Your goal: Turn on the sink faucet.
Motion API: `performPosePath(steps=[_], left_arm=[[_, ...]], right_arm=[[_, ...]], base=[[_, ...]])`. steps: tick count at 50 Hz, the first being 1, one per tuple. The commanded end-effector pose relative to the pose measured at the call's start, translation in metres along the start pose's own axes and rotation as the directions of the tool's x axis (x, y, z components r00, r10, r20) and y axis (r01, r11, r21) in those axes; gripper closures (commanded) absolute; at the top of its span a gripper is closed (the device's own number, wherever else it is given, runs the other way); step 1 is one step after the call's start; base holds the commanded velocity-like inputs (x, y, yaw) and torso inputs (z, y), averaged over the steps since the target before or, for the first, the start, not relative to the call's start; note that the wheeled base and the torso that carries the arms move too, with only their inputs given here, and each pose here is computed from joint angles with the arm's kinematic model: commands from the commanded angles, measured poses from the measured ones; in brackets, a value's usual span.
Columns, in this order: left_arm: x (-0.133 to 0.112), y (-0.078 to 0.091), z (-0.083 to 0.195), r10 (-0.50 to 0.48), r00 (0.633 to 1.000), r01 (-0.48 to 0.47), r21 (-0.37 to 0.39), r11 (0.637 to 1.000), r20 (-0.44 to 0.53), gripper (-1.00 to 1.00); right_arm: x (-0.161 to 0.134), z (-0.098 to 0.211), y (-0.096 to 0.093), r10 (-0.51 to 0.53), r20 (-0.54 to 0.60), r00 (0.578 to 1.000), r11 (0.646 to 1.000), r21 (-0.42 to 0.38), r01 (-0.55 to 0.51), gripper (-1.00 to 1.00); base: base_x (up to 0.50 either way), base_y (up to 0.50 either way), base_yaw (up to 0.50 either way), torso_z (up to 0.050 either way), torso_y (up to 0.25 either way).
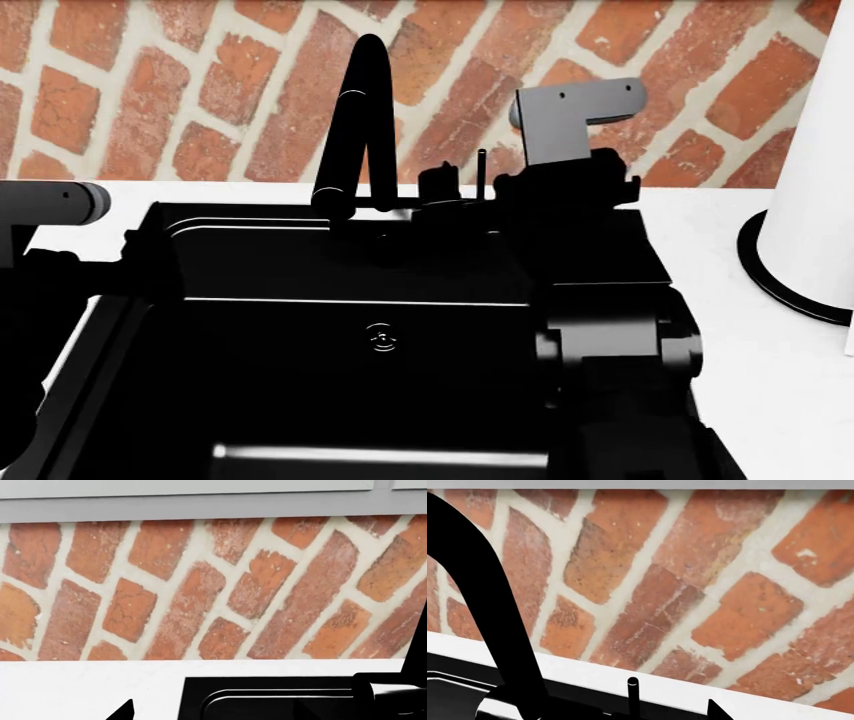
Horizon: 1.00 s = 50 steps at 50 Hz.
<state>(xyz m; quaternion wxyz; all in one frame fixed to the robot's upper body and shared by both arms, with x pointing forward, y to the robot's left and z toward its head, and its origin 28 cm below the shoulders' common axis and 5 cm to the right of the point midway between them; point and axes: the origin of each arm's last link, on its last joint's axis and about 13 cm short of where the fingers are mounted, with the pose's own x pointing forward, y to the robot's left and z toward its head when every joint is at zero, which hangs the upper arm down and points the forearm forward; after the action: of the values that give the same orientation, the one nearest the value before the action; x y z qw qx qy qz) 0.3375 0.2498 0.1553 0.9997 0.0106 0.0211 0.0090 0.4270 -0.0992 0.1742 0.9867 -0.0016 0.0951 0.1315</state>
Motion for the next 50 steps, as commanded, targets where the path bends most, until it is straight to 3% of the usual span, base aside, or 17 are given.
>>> performPosePath(steps=[1, 10, 13, 21, 27, 35, 50], left_arm=[[0.003, -0.003, -0.004, 0.002, 1.000, -0.002, -0.005, 1.000, -0.005, -1.00], [0.002, 0.004, -0.005, 0.004, 1.000, -0.004, -0.010, 1.000, -0.001, -1.00], [0.002, 0.006, -0.005, -0.023, 0.997, 0.024, -0.010, 1.000, 0.080, -1.00], [0.001, 0.013, -0.001, 0.007, 0.996, -0.008, 0.018, 1.000, 0.084, -1.00], [0.001, 0.010, 0.004, 0.004, 0.995, -0.007, 0.024, 1.000, 0.102, -1.00], [-0.001, 0.011, 0.004, 0.007, 0.995, -0.007, 0.001, 1.000, 0.101, -1.00], [-0.001, 0.007, 0.001, 0.013, 0.997, -0.011, -0.014, 1.000, 0.080, -1.00]], right_arm=[[0.002, 0.004, 0.006, -0.021, -0.020, 1.000, 1.000, 0.013, 0.022, -1.00], [0.002, 0.010, 0.007, -0.033, -0.037, 0.999, 0.999, 0.017, 0.034, -1.00], [0.001, 0.009, 0.007, -0.034, -0.041, 0.999, 0.999, 0.023, 0.035, -1.00], [0.002, 0.012, 0.007, -0.036, -0.035, 0.999, 0.999, 0.030, 0.037, -1.00], [0.002, 0.021, 0.008, -0.027, -0.003, 1.000, 0.999, 0.034, 0.027, -1.00], [0.003, 0.033, 0.010, -0.024, 0.029, 0.999, 0.999, 0.027, 0.023, -1.00], [0.002, 0.031, 0.007, -0.165, 0.007, 0.986, 0.983, 0.088, 0.163, -1.00]], base=[[0.00, 0.00, 0.00, 0.000, 0.000], [0.00, 0.00, 0.00, 0.000, 0.000], [0.00, 0.00, 0.00, 0.000, 0.000], [0.00, 0.00, 0.00, 0.010, -0.088], [0.00, 0.00, 0.00, 0.021, -0.157], [0.00, 0.00, 0.00, 0.013, -0.086], [0.00, 0.00, 0.00, 0.000, 0.000]])
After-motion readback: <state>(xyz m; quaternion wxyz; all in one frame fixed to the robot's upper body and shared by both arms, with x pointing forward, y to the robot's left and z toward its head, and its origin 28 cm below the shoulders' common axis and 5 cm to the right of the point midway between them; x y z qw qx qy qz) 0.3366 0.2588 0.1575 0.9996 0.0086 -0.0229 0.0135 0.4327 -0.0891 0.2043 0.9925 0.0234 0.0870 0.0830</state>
